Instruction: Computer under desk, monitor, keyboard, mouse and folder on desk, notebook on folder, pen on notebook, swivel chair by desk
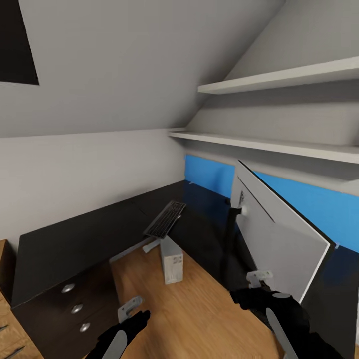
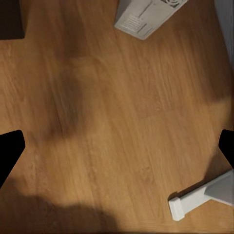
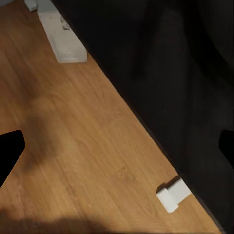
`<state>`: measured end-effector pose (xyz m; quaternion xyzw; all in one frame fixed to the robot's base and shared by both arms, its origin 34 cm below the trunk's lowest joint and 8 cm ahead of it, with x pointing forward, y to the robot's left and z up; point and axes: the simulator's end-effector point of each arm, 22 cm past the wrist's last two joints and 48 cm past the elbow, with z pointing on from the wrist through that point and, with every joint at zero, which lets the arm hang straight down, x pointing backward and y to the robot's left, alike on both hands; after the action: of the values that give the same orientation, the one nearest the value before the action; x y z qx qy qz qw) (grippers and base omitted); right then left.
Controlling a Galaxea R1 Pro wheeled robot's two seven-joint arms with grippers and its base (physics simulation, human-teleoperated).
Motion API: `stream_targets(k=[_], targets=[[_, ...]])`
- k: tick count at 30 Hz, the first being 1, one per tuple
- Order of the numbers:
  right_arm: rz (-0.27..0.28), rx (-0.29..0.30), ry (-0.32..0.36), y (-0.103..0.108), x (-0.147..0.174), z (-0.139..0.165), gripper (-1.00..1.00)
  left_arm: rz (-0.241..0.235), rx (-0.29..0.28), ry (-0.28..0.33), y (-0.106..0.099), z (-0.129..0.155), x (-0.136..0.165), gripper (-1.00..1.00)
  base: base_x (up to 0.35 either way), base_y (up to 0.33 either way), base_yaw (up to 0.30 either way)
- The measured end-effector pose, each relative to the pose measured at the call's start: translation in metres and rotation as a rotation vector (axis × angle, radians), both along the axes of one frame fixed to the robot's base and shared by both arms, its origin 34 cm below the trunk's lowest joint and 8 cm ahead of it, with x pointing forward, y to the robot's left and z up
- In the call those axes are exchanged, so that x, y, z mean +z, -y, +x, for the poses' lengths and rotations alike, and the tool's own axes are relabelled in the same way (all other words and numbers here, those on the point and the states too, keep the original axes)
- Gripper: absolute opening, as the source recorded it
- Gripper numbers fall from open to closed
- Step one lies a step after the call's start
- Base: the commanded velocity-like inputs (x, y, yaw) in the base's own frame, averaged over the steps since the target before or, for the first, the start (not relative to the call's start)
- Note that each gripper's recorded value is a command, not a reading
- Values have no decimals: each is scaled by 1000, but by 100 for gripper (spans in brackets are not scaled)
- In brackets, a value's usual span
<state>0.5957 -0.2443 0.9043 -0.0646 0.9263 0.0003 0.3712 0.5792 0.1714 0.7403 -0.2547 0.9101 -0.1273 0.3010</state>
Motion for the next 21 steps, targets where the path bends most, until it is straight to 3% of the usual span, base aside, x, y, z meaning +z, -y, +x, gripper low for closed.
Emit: stream_targets(k=[8,14,21], targets=[[-3,-1,6,0,1,1,100,-1,0,1,0,0,0,100,0,0,-259],[-5,6,21,-2,3,3,100,-2,0,1,0,0,0,100,0,0,-66],[5,11,109,-5,16,16,100,-1,0,1,0,0,0,100,0,0,-18]])
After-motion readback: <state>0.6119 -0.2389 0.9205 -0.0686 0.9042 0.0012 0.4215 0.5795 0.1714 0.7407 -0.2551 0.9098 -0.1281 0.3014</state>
